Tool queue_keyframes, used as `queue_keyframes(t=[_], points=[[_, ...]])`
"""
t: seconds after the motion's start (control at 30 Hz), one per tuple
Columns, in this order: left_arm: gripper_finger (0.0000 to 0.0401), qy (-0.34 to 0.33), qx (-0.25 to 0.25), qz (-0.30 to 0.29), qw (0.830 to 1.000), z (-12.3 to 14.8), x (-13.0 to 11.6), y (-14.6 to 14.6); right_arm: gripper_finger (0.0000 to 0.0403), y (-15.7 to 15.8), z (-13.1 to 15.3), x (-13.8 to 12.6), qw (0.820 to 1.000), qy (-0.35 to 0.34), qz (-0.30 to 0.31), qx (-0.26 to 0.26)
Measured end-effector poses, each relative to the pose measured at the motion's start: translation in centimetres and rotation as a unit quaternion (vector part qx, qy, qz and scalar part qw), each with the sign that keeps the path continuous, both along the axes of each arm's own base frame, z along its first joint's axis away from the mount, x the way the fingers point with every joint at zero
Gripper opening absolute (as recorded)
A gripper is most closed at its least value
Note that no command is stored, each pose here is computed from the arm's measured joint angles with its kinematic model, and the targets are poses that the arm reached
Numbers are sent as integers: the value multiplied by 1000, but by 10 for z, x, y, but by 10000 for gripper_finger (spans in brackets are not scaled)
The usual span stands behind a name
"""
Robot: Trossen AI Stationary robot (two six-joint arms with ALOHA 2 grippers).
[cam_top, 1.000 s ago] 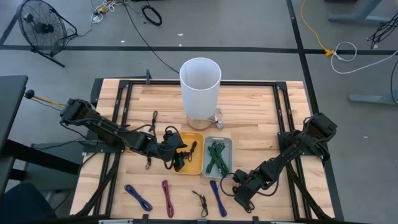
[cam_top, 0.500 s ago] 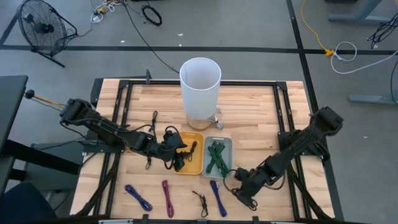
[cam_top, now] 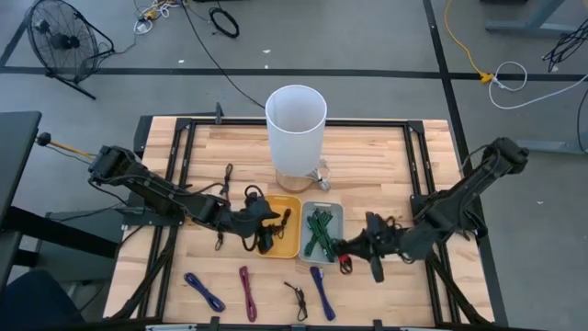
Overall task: Pick & Place USB Port
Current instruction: Put the black charger cable into the yellow bin
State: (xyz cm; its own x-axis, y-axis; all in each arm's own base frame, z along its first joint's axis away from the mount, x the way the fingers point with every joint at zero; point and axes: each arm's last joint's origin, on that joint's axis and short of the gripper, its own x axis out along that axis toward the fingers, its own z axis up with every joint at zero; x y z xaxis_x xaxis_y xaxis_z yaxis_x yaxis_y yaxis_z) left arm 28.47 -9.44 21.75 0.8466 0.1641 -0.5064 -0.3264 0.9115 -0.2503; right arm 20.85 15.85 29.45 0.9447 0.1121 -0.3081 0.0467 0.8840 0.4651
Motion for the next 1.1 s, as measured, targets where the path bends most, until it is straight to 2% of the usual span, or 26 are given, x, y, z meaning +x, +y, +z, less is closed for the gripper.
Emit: queue_keyframes(t=[0.17, 0.27, 0.37, 0.6, 0.83, 1.1], points=[[193, -62, 20, -51, 997, 13, 7, -4, 2, -3, 19, 10, 990, -107, -20, -88], [193, -112, 33, -90, 989, 23, 11, -7, 2, -6, 24, 17, 980, -140, -24, -137], [193, -164, 41, -122, 978, 34, 14, -10, 2, -9, 26, 25, 973, -162, -33, -162], [193, -238, 41, -140, 960, 49, 15, -11, 2, -14, 16, 51, 966, -190, -18, -173], [193, -250, 43, -145, 956, 51, 16, -12, 2, -29, 5, 70, 968, -178, -30, -173], [193, -283, 41, -171, 943, 58, 15, -13, 3, -39, 0, 82, 969, -185, -30, -161]])
